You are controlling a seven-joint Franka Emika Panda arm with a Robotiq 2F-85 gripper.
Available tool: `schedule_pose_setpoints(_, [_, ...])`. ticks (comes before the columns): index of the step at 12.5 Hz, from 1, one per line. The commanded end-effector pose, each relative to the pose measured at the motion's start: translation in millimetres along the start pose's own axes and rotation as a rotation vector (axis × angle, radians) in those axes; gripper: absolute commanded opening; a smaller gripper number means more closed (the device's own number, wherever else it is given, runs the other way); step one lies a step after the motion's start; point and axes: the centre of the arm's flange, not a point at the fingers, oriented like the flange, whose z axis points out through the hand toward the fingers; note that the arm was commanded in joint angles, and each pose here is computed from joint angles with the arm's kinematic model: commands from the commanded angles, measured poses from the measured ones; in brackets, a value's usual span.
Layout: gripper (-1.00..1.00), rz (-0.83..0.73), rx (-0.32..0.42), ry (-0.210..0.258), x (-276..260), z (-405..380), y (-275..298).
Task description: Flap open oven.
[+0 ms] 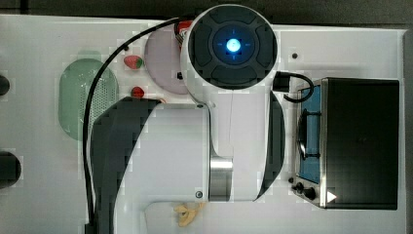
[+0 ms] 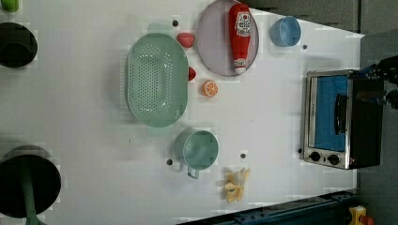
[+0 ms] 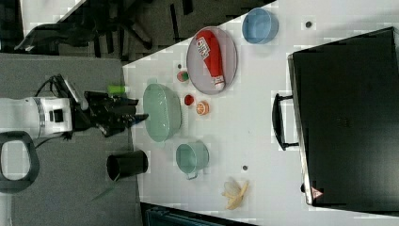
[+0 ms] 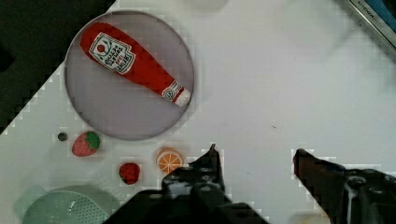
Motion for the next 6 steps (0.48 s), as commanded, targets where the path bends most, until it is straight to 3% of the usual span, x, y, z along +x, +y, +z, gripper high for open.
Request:
schedule_pose_setpoints(1, [0.59,-0.030,-0.047,-0.014,-53.6,-69.0,94.2])
schedule_pose_setpoints(3, [0.99,-0.030,-0.047,-0.014,-53.6,-69.0,94.1])
schedule_pose_setpoints(6, [1.00,-0.030,-0.047,-0.014,-53.6,-69.0,94.1])
